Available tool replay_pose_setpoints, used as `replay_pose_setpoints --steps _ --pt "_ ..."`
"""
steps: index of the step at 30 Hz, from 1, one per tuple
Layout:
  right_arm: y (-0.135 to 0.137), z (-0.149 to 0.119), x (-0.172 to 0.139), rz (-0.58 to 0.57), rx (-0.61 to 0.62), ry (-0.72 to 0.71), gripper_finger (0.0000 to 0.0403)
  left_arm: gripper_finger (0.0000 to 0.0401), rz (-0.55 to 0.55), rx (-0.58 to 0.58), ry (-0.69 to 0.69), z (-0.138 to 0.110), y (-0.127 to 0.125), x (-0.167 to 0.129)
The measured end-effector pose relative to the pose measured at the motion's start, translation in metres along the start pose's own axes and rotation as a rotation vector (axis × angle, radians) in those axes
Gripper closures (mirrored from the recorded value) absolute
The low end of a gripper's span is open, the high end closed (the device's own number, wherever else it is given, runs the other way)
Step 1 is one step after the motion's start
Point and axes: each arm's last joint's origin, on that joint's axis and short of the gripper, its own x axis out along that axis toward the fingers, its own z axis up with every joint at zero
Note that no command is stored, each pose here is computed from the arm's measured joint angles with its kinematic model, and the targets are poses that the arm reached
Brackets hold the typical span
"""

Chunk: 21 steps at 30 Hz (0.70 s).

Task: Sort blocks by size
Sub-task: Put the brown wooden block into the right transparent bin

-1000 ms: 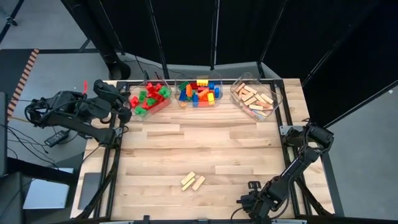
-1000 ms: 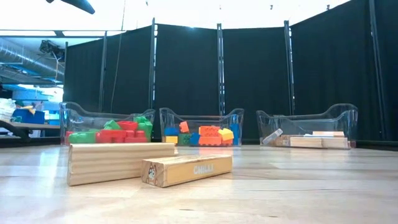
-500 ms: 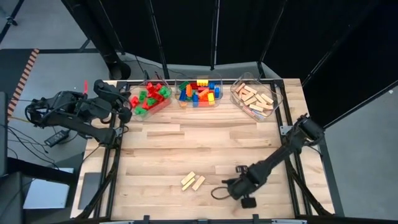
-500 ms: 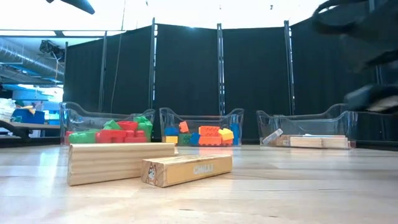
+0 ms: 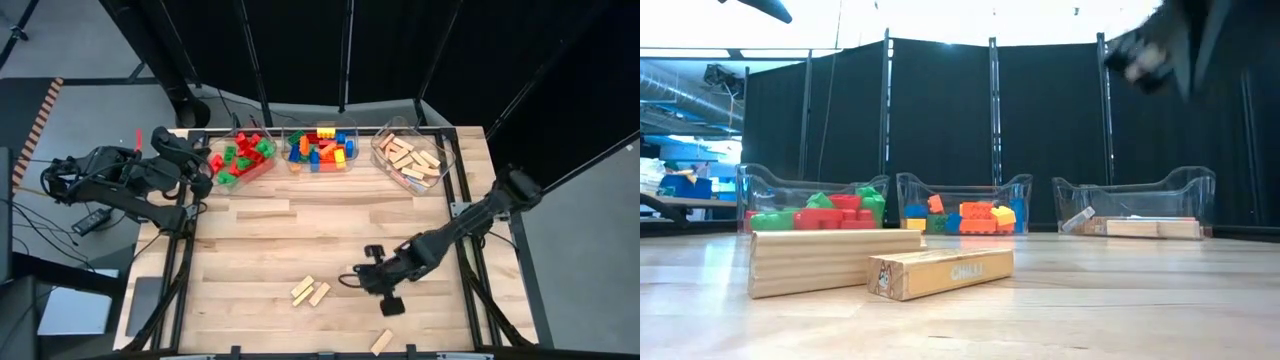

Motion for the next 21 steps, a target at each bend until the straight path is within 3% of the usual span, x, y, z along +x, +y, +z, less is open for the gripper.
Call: replay_pose_setpoints --steps 5,9,14,17,21 --pt "0.034 0.007 -0.006 0.150 -0.188 -0.080 0.0294 0.0397 0.000 0.000 0.000 0.000 0.000 0.000" --pt "0.061 0.001 0.021 0.220 -0.322 0.016 0.0201 0.0397 0.000 0.001 0.000 0.000 0.000 0.000" --pt "0.084 -0.006 0.061 0.230 -0.358 0.150 0.0095 0.0397 0.000 0.002 0.000 0.000 0.000 0.000" --pt "0.095 -0.008 0.079 0.231 -0.376 0.192 0.0061 0.0397 0.000 0.004 0.000 0.000 0.000 0.000" --pt "0.107 -0.014 0.092 0.235 -0.401 0.218 0.0054 0.0397 0.000 0.007 0.000 0.000 0.000 0.000"
